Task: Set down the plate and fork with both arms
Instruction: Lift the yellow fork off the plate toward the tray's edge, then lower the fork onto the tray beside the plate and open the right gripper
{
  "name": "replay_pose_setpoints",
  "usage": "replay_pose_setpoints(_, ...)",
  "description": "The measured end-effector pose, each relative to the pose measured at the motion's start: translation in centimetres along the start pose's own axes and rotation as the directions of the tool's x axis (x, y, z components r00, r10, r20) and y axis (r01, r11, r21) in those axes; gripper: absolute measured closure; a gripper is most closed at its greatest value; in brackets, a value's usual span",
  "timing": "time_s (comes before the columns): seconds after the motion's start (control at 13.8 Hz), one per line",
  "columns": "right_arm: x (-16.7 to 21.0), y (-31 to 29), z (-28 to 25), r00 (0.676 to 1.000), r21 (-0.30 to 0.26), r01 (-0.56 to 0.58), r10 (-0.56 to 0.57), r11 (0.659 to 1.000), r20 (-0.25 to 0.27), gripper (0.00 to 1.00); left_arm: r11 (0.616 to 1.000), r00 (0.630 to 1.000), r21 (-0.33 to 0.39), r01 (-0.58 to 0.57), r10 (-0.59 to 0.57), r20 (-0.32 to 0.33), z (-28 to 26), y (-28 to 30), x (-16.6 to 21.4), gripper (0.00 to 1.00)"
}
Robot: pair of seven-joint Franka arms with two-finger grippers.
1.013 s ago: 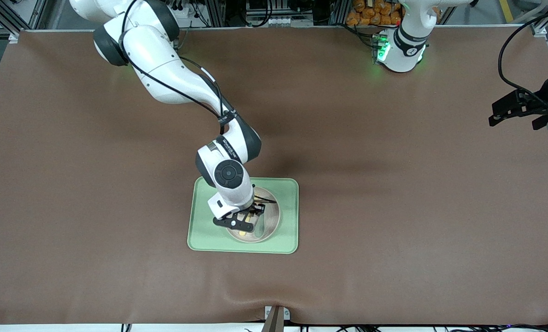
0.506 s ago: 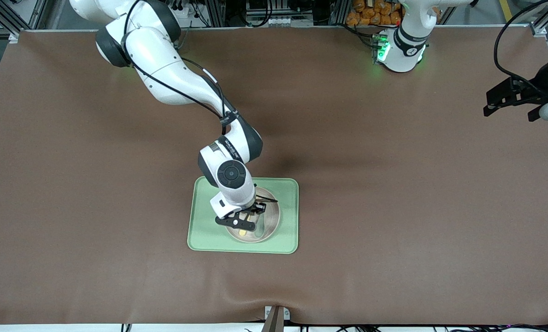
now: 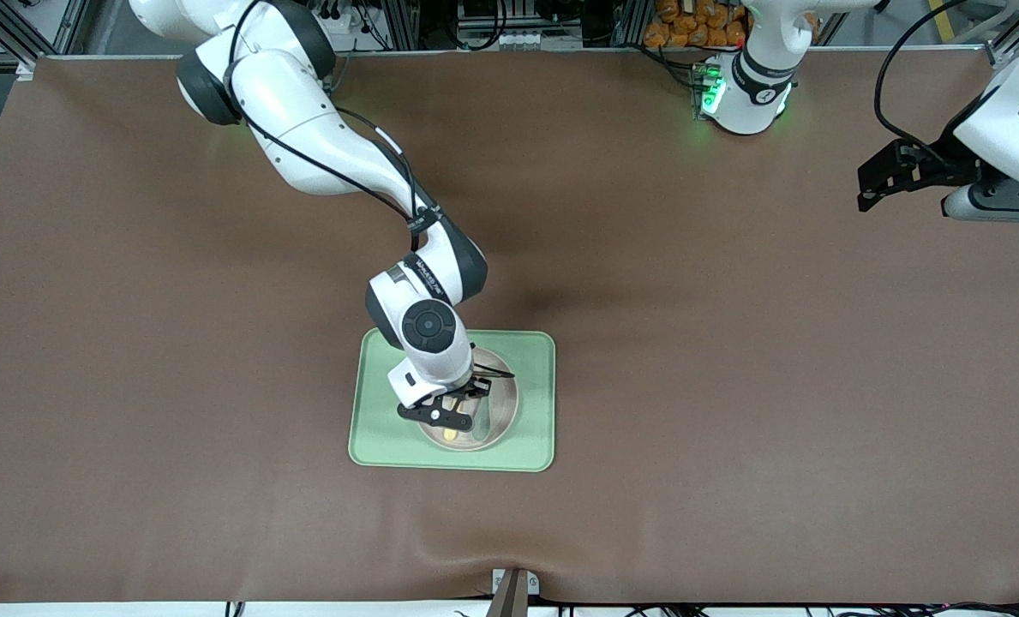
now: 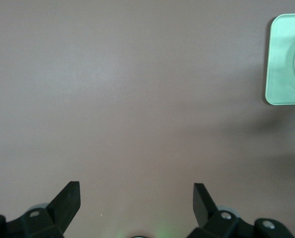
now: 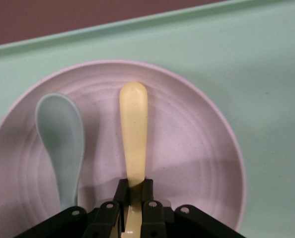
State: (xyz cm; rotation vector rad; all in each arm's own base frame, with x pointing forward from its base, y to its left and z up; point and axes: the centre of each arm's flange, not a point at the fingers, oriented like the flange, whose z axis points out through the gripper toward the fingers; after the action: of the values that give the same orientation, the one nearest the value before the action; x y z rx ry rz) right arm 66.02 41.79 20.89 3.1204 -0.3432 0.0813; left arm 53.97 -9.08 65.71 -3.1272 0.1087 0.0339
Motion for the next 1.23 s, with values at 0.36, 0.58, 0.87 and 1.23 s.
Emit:
replay_pose_setpoints(0.36, 4.2, 3.8, -5.9, 0.998, 0.023, 0.047, -0.048, 0.999, 0.033, 0.85, 1.0, 1.0, -0.01, 0.024, -0.024, 0.007, 0.3, -0.6, 0.3, 0.0)
replay_pose_setpoints(0.58, 6.9, 7.6, -6.4, 0.995, 0.04, 0.078, -0.08, 0.996, 0.064, 0.85, 0.999, 0.998, -0.014, 0.05, -0.049, 0.025, 1.6, -1.9, 1.2, 0.0)
replay_pose_setpoints(0.87, 7.2, 10.9, -2.9, 0.985, -0.006, 0.122, -0.12, 0.993, 0.123, 0.85, 0.998, 0.998, -0.015, 0.057, -0.056, 0.032, 2.1, -2.3, 1.6, 0.0)
replay_pose_setpoints(1.23, 5.5, 10.7, 0.5, 0.98, -0.029, 0.168, -0.164, 0.985, 0.109, 0.85, 0.999, 0.998, -0.017, 0.052, -0.052, 0.024, 2.2, -2.0, 1.8, 0.0)
